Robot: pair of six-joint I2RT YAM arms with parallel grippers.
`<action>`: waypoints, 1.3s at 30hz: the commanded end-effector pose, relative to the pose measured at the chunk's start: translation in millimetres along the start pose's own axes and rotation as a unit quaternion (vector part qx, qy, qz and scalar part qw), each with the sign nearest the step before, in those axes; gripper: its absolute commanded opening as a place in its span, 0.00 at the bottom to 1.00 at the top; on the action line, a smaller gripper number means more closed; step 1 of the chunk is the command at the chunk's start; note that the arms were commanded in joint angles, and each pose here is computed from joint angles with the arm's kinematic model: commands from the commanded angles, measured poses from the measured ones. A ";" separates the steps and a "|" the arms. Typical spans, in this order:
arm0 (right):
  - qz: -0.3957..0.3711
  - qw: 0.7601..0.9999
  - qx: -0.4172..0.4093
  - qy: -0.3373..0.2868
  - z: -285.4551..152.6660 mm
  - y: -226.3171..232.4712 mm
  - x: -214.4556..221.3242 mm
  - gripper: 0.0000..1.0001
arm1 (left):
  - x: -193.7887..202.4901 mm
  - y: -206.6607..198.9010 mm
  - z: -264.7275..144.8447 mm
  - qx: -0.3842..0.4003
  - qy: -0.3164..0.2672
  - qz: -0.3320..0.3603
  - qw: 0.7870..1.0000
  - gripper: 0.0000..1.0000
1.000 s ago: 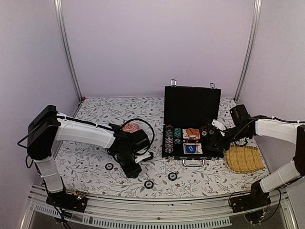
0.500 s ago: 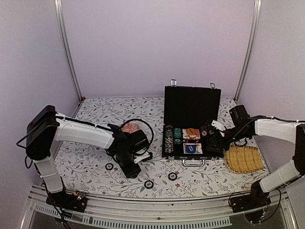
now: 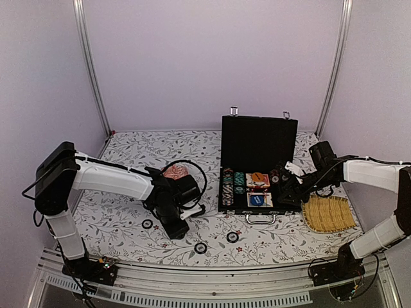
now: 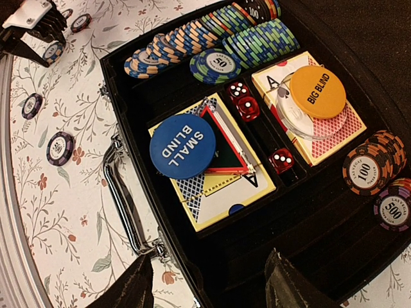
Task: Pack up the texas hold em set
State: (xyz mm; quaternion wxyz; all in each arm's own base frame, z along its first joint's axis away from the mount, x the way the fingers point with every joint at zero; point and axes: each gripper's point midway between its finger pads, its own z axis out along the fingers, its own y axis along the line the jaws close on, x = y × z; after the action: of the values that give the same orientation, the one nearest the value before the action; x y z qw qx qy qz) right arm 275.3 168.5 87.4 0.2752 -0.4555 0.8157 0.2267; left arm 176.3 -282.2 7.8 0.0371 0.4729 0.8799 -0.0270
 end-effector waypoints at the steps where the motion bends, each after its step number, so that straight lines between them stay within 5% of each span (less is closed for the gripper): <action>1: -0.004 1.000 -0.005 -0.006 -2.4 -0.5 -5.9 0.60 | 34.1 -1.1 14.7 0.014 0.065 -0.008 0.998 0.52; 24: -0.005 1.000 -0.004 -0.007 -3.5 -0.5 -6.7 0.60 | 22.4 -14.2 20.8 0.027 0.068 0.005 0.997 0.36; 29: -0.005 1.000 -0.003 -0.007 -3.9 -0.4 -6.6 0.60 | -10.2 -15.9 0.1 0.014 0.017 0.012 1.000 0.25; 39: -0.005 1.000 -0.004 -0.008 -4.0 0.1 -7.1 0.60 | -102.4 -34.2 -81.8 0.009 -0.128 0.027 0.991 0.24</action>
State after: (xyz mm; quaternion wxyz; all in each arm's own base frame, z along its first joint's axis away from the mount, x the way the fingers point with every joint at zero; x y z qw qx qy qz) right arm 274.8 168.5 87.2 0.2743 -0.4555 0.8159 0.2272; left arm 195.2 -346.4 63.3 0.0945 0.4844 0.8672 -0.0663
